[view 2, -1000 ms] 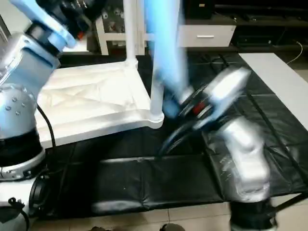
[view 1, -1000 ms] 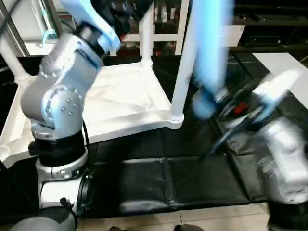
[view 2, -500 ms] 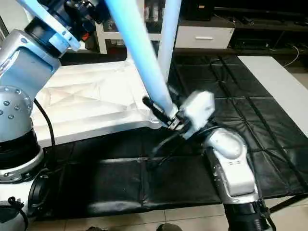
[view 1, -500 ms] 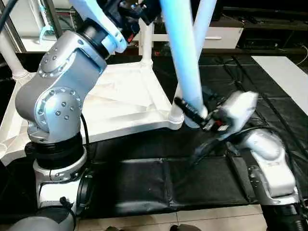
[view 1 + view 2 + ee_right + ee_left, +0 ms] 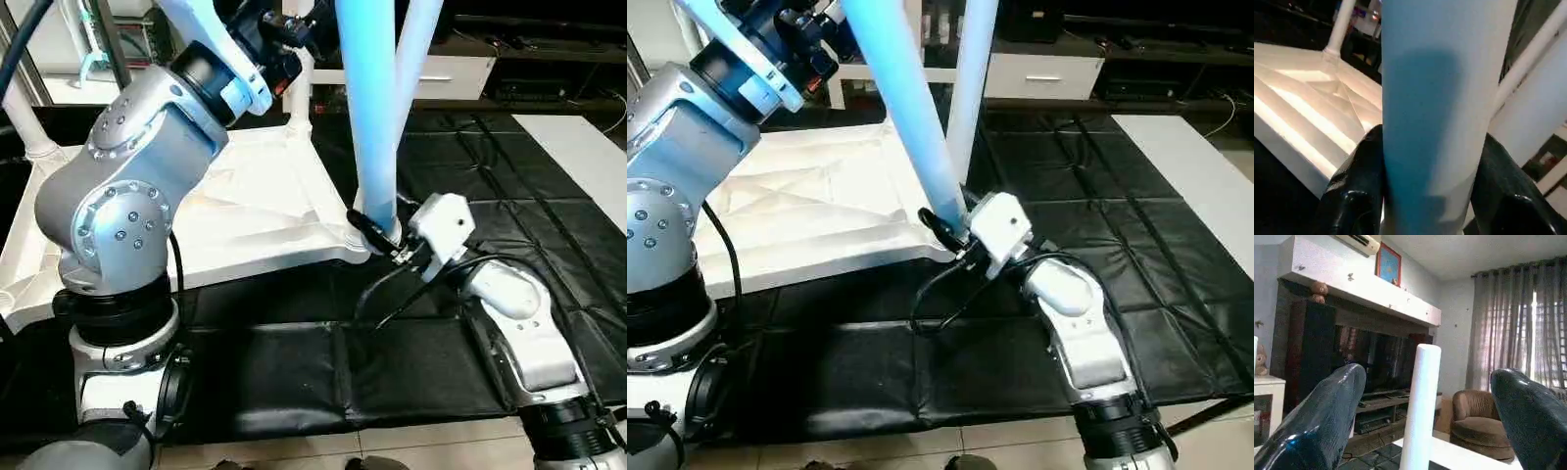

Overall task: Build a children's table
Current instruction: Pick table leg

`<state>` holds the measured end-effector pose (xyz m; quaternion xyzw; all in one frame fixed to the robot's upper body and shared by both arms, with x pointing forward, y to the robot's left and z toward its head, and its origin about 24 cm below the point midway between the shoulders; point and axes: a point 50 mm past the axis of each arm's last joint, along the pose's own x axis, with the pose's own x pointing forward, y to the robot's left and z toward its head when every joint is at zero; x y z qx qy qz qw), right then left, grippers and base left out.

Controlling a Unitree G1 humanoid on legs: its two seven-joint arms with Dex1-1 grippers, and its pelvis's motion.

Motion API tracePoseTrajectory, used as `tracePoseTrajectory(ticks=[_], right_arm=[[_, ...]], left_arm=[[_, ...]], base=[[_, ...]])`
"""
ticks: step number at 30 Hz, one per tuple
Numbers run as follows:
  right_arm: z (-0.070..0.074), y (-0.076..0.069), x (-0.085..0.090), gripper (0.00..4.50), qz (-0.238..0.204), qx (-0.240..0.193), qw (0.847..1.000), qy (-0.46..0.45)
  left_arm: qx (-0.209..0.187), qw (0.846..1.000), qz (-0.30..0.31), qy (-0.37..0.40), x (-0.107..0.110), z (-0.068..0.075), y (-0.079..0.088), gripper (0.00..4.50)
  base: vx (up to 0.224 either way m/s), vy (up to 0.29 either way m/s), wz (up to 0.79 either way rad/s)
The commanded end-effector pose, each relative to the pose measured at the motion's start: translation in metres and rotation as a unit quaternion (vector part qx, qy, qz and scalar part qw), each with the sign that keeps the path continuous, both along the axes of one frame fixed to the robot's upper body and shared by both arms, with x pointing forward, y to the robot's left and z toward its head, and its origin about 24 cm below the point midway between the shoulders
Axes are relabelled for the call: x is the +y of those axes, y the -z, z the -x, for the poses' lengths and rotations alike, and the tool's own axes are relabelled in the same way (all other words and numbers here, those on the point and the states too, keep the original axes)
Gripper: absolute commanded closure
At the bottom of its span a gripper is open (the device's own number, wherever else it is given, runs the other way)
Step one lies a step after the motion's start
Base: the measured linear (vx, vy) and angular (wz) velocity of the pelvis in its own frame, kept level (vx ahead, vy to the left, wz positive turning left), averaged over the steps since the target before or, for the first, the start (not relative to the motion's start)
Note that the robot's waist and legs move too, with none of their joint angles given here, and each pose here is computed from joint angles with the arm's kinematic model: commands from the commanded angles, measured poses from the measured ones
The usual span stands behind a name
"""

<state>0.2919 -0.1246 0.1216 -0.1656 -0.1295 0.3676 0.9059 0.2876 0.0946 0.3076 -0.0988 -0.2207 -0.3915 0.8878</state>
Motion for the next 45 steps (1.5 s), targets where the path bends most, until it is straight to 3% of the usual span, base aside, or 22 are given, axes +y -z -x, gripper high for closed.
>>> tracePoseTrajectory(ticks=[1,4,8,10,13,19,29,32,33,40,42,43,45], right_arm=[[-0.006,-0.003,-0.001,2.63,0.009,0.001,1.0,0.014],[-0.006,-0.004,0.0,2.63,-0.003,0.003,1.0,0.016],[-0.007,-0.012,0.001,2.63,-0.071,0.021,0.997,0.018],[-0.008,-0.018,0.001,2.63,-0.113,0.032,0.993,0.019],[-0.012,-0.022,-0.001,2.64,-0.127,0.04,0.991,0.028],[-0.012,-0.019,0.001,2.64,-0.081,0.047,0.995,0.019],[-0.009,-0.011,0.006,2.64,-0.016,0.052,0.998,0.007],[-0.007,-0.009,0.006,2.64,0.007,0.048,0.999,0.003],[-0.007,-0.007,0.006,2.64,0.032,0.042,0.999,0.002],[-0.007,0.0,0.002,2.64,0.085,0.033,0.996,0.006],[-0.007,0.0,0.002,2.64,0.081,0.033,0.996,0.01],[-0.008,-0.001,0.002,2.64,0.077,0.034,0.996,0.012],[-0.009,-0.002,0.001,2.64,0.076,0.03,0.996,0.016]], left_arm=[[-0.019,0.999,-0.011,0.032,-0.01,0.009,-0.008,0.0],[-0.016,0.999,-0.013,0.025,-0.009,0.008,-0.007,0.0],[-0.001,1.0,-0.014,-0.009,0.001,-0.001,-0.002,0.0],[0.013,1.0,-0.007,-0.018,0.011,-0.007,0.004,0.0],[0.031,1.0,-0.002,-0.001,0.032,-0.006,0.023,0.0],[0.045,0.996,0.036,0.069,0.043,0.009,0.04,0.0],[0.033,0.984,0.071,0.157,0.024,0.022,0.027,0.0],[0.038,0.988,0.053,0.138,0.02,0.019,0.028,0.0],[0.041,0.99,0.049,0.124,0.019,0.015,0.029,0.0],[0.043,0.99,0.044,0.125,0.019,0.015,0.028,0.0],[0.047,0.99,0.047,0.121,0.019,0.015,0.028,0.0],[0.052,0.991,0.05,0.114,0.02,0.014,0.029,0.28],[0.057,0.991,0.058,0.106,0.023,0.011,0.03,0.35]], base=[[0.0,0.0,0.0],[0.0,0.0,0.0],[0.0,0.0,0.0],[0.0,0.0,0.0],[0.0,0.0,0.0],[0.0,0.0,0.0],[0.0,0.0,0.0],[0.0,0.0,0.0],[0.0,0.0,0.0],[0.0,0.0,0.0],[0.0,0.0,0.0],[0.0,0.0,0.0],[0.0,0.0,0.0]])
